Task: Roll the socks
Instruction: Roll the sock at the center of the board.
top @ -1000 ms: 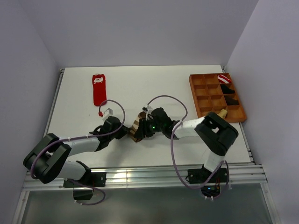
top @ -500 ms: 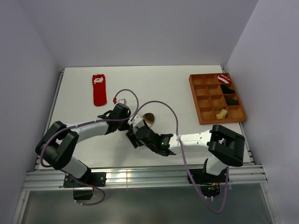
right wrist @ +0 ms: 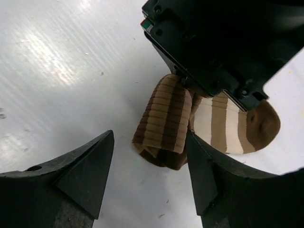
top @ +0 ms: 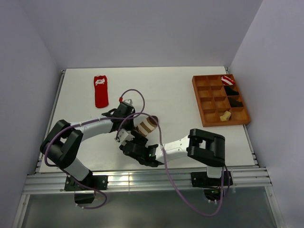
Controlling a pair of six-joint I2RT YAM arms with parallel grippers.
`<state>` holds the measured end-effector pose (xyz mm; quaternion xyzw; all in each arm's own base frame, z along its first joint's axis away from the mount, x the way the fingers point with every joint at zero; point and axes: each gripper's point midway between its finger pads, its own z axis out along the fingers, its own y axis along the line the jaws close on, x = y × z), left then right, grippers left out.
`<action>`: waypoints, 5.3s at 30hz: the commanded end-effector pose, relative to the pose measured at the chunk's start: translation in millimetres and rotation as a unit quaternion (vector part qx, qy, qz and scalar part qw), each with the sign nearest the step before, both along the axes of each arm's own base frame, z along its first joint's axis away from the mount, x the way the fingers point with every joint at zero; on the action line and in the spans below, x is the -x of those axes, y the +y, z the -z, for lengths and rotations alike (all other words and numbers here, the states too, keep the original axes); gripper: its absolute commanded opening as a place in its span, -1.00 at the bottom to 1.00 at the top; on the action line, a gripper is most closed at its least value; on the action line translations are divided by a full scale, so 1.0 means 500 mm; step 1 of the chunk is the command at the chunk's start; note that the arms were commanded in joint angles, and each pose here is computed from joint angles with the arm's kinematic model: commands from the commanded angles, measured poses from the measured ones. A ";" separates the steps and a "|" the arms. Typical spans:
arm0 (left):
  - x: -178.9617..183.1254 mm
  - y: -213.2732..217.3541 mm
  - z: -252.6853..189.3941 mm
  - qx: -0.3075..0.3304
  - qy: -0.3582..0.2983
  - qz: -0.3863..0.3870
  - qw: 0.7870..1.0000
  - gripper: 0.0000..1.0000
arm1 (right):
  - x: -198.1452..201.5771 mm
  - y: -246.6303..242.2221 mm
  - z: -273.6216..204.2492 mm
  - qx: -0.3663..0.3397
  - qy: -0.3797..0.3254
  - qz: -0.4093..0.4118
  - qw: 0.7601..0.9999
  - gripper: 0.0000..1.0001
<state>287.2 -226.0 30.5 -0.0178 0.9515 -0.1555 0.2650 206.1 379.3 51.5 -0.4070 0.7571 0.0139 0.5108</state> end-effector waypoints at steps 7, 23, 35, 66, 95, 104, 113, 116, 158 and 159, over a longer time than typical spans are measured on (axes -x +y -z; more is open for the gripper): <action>0.028 0.019 0.028 -0.036 0.041 0.023 0.998 -0.99 | -0.034 0.010 0.024 0.052 -0.048 0.025 0.997 0.28; 0.014 0.013 -0.032 -0.019 -0.002 0.034 0.999 -0.75 | -0.027 -0.006 0.024 -0.011 0.021 0.015 1.000 -1.00; -0.032 0.053 -0.148 0.031 -0.095 -0.045 0.994 0.09 | -0.027 -0.022 -0.004 -0.176 0.196 -0.019 0.964 -1.00; 0.018 0.059 -0.072 0.224 -0.082 -0.151 0.959 0.22 | -0.060 -0.073 0.058 -0.407 0.503 -0.069 0.759 -1.00; 0.006 0.035 -0.040 0.243 -0.061 -0.156 0.956 0.20 | -0.090 -0.088 0.129 -0.376 0.550 -0.013 0.746 -1.00; -0.005 0.033 -0.008 0.233 -0.041 -0.176 0.956 0.05 | -0.095 -0.089 0.141 -0.351 0.555 -0.003 0.754 -1.00; 0.013 0.060 0.068 0.185 0.000 -0.210 0.960 -0.40 | -0.108 -0.096 0.123 -0.327 0.532 0.005 0.781 -0.90; 0.019 0.069 0.082 0.169 0.008 -0.213 0.962 -0.76 | -0.110 -0.100 0.115 -0.318 0.511 0.009 0.798 -0.75; 0.008 0.072 0.046 -0.013 0.044 -0.070 0.997 -0.99 | -0.100 0.006 0.027 0.030 -0.026 0.045 0.998 0.40; 0.008 0.072 0.045 -0.013 0.043 -0.068 0.997 -1.00 | -0.100 0.006 0.032 0.032 -0.026 0.043 0.998 0.38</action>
